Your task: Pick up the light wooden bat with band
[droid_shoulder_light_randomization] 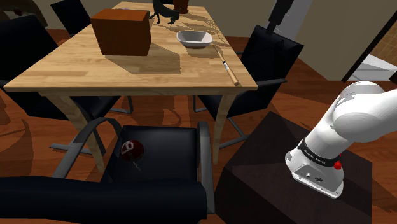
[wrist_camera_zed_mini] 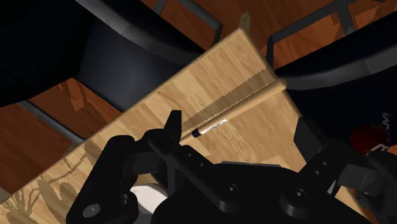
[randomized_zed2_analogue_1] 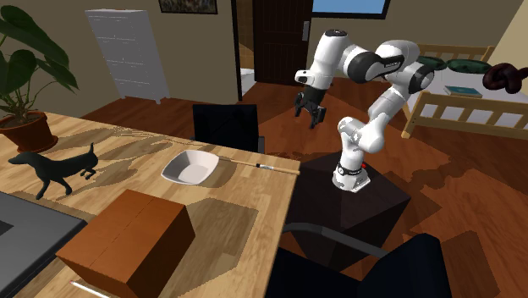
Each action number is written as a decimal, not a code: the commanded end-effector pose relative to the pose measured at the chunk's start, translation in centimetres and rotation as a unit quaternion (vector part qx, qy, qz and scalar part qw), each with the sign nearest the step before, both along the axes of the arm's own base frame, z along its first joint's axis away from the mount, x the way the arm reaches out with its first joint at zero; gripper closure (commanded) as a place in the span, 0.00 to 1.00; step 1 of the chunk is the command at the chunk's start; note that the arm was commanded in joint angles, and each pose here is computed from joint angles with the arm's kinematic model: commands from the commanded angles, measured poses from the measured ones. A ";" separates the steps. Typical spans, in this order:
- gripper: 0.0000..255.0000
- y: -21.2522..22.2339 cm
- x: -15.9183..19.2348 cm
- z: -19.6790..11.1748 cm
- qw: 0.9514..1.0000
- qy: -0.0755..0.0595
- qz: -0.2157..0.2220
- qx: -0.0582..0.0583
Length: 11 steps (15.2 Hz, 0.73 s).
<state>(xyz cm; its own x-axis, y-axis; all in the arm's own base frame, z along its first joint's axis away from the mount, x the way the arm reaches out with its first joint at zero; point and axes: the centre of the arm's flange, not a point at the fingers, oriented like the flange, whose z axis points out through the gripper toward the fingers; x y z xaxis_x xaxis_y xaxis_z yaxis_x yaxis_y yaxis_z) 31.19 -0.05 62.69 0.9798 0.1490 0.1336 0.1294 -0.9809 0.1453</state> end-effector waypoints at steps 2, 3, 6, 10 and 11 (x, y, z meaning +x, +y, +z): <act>0.00 0.0 1.3 -0.7 1.000 0.003 -0.020 0.004; 0.00 0.0 2.5 -1.4 0.999 0.006 -0.040 0.008; 0.00 -0.4 6.2 -3.6 0.995 0.014 -0.101 0.019; 0.00 -1.5 11.0 -6.7 0.983 0.026 -0.181 0.035; 0.00 -1.8 12.2 -7.5 0.978 0.029 -0.201 0.038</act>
<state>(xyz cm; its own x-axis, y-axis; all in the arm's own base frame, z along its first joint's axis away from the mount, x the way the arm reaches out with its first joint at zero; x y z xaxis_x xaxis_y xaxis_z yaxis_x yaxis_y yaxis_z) 42.14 -1.58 55.87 0.9735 -0.2145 0.0795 -0.2206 -0.9721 0.0796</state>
